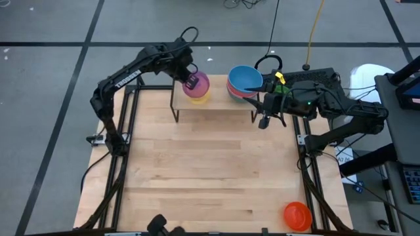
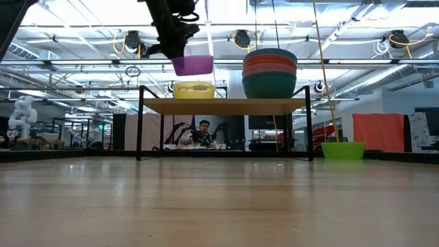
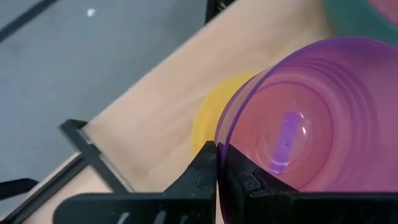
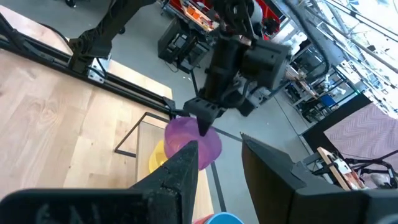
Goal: Place and stack bowls onto a shelf
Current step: Stack the transparent violet bowl on top of the transparent yellow bowl on the shelf
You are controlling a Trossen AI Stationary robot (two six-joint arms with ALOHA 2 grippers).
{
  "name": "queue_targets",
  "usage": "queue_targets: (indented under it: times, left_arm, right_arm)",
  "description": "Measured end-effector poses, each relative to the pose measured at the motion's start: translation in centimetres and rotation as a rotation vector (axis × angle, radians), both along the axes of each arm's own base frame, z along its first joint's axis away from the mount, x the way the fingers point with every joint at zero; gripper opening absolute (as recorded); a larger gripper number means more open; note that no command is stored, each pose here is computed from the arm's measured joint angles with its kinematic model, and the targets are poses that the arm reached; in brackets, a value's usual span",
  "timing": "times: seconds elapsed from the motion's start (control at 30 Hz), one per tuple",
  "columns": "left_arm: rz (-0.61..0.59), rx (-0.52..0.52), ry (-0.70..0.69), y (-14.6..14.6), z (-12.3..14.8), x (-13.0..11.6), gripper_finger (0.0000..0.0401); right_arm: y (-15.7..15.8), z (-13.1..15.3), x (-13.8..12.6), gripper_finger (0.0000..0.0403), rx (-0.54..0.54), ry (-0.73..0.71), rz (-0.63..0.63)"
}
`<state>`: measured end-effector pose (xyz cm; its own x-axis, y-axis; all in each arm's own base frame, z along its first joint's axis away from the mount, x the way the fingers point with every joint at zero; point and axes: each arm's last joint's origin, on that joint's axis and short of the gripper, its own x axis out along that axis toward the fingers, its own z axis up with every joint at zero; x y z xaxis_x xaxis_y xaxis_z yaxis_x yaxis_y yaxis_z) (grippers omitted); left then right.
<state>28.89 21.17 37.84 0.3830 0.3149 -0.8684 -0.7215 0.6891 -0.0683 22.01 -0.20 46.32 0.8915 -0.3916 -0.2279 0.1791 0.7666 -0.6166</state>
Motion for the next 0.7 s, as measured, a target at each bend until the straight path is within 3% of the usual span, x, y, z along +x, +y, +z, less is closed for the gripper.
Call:
queue_targets:
  times: [0.23,0.43,0.7]
  left_arm:
    - [-0.004,-0.056,0.071,1.4,-2.7,1.2,0.0003]
    - [-0.079,-0.119,0.089,2.2,-4.4,2.0,0.0004]
    - [-0.082,-0.088,0.111,2.6,-4.9,2.3,0.0069]
  right_arm:
    - [0.0,0.0,0.0,0.0116,0.001,0.000,0.000]
    - [0.0,0.0,0.0,0.0116,0.002,-0.001,-0.001]
    - [0.0,0.0,0.0,0.0116,0.002,-0.001,-0.001]
